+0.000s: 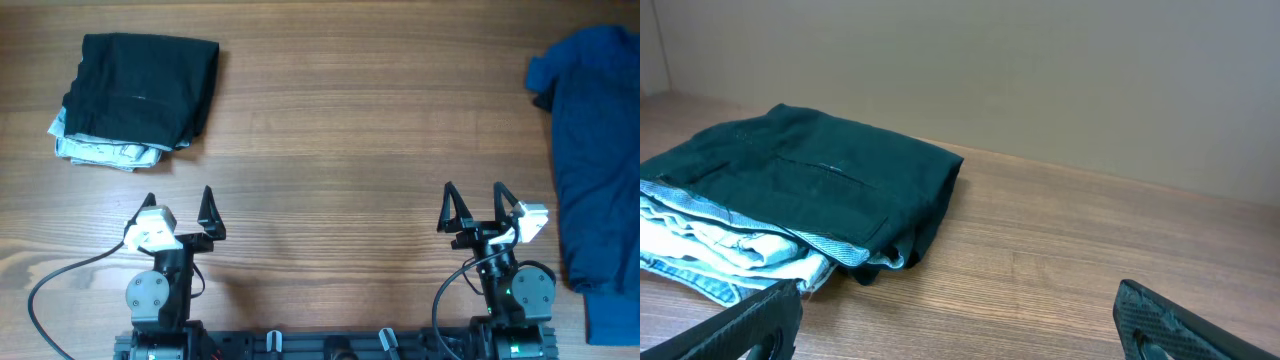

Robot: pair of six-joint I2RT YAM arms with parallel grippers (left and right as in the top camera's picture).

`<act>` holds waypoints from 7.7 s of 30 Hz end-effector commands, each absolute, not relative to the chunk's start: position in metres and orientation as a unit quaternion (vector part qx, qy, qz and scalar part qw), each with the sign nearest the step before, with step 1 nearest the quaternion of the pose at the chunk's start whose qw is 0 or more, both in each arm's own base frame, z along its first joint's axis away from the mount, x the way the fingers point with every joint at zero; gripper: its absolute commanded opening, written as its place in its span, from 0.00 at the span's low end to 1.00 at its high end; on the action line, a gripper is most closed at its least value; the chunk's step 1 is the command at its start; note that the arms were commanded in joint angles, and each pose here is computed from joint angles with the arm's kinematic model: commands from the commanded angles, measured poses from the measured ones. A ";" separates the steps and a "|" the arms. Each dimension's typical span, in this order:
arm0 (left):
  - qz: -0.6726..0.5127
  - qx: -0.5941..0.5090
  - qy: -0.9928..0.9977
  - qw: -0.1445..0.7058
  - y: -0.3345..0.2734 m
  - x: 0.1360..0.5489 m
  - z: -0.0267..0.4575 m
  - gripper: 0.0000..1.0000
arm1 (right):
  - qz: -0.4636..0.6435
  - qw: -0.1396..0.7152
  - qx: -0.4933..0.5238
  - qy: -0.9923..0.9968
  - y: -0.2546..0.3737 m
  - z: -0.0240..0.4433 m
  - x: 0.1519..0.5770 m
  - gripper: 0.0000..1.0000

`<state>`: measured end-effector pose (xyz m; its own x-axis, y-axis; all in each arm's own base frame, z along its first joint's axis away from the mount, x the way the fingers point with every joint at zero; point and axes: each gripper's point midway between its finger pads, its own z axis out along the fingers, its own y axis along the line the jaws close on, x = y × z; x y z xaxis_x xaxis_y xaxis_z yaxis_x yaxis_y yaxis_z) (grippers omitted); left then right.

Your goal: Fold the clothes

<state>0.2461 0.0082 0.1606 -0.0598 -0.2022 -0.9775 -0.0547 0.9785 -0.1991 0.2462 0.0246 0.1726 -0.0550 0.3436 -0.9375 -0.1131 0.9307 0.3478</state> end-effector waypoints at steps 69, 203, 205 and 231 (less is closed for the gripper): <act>-0.049 -0.080 0.727 0.680 0.008 0.246 0.158 1.00 | 0.165 0.684 0.081 0.706 0.024 0.173 0.246 1.00; -0.049 -0.080 0.727 0.680 0.008 0.246 0.158 1.00 | -0.180 0.303 0.246 0.903 -0.249 0.022 0.541 0.19; -0.049 -0.080 0.727 0.680 0.008 0.246 0.158 1.00 | -0.180 0.305 0.246 0.902 -0.249 0.025 0.541 0.04; -0.049 -0.080 0.727 0.680 0.008 0.246 0.158 1.00 | -0.183 0.381 0.250 0.871 -0.249 0.130 0.544 0.37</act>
<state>0.2462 0.0082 0.1583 -0.0658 -0.2019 -0.9772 -0.0559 0.9785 -0.1984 0.5411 -0.2499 0.1220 -0.5991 0.2946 -0.7445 0.5710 0.8091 -0.1393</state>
